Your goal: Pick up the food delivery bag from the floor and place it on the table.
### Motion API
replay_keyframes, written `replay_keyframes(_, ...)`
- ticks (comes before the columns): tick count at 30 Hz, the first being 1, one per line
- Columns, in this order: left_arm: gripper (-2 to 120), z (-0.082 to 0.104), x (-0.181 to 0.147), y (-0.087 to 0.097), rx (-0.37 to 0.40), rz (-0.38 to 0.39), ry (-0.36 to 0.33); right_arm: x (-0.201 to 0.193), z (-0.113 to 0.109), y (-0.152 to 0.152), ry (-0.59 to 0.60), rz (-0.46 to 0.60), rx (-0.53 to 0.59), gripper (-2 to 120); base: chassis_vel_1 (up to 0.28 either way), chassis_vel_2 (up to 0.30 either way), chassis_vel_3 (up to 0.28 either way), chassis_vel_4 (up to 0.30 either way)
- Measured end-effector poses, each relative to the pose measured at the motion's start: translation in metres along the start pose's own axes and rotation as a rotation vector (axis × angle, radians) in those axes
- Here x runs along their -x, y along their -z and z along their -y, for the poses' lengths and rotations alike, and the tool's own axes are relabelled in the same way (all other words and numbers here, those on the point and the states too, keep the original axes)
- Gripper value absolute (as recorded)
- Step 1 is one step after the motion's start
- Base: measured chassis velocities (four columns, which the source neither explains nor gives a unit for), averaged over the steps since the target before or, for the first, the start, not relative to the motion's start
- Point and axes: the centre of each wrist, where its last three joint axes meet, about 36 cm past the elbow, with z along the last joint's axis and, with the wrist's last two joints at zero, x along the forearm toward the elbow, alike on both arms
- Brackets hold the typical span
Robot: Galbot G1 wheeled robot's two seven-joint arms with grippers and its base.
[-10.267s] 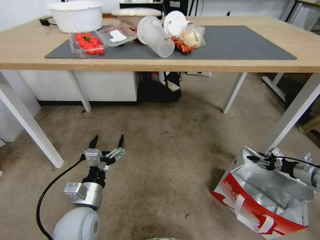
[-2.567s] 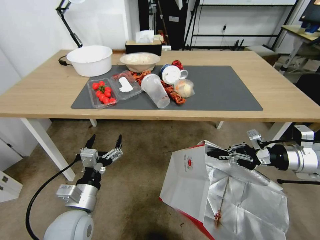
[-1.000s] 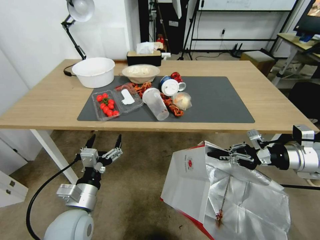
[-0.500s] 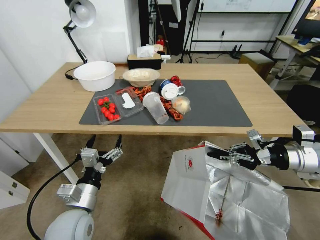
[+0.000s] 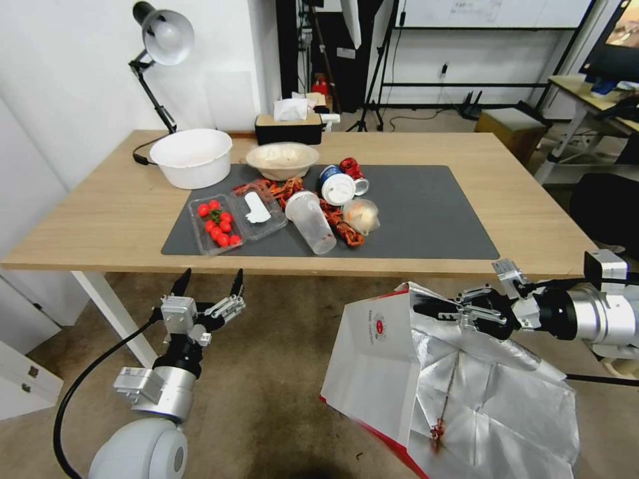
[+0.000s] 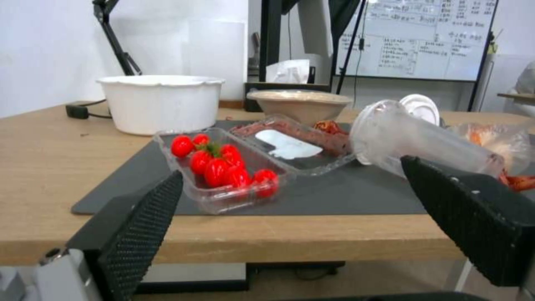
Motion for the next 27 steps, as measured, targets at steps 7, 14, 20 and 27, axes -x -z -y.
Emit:
replay_keyframes(7, 98, 0.0001, -0.0001, 0.0001, 0.000, 0.000, 0.000, 0.0000, 0.0000, 0.0000, 0.000, 0.000, 0.000, 0, 0.000, 0.000, 0.000, 0.000)
replay_keyframes(14, 98, 0.0004, -0.0002, 0.0000, 0.000, 0.003, 0.000, 0.0001, -0.0001, -0.0001, 0.000, 0.001, -0.001, 0, 0.000, 0.000, 0.000, 0.000)
replay_keyframes(20, 98, 0.0006, -0.0002, 0.0000, -0.001, 0.003, 0.000, 0.0002, -0.0002, -0.0008, -0.001, 0.002, 0.000, 0, 0.000, 0.000, 0.000, 0.000)
replay_keyframes(27, 99, 0.0007, -0.0007, -0.0017, 0.001, 0.008, -0.004, 0.0001, -0.0001, -0.0012, -0.001, 0.002, 0.000, 0, 0.000, 0.000, 0.000, 0.000)
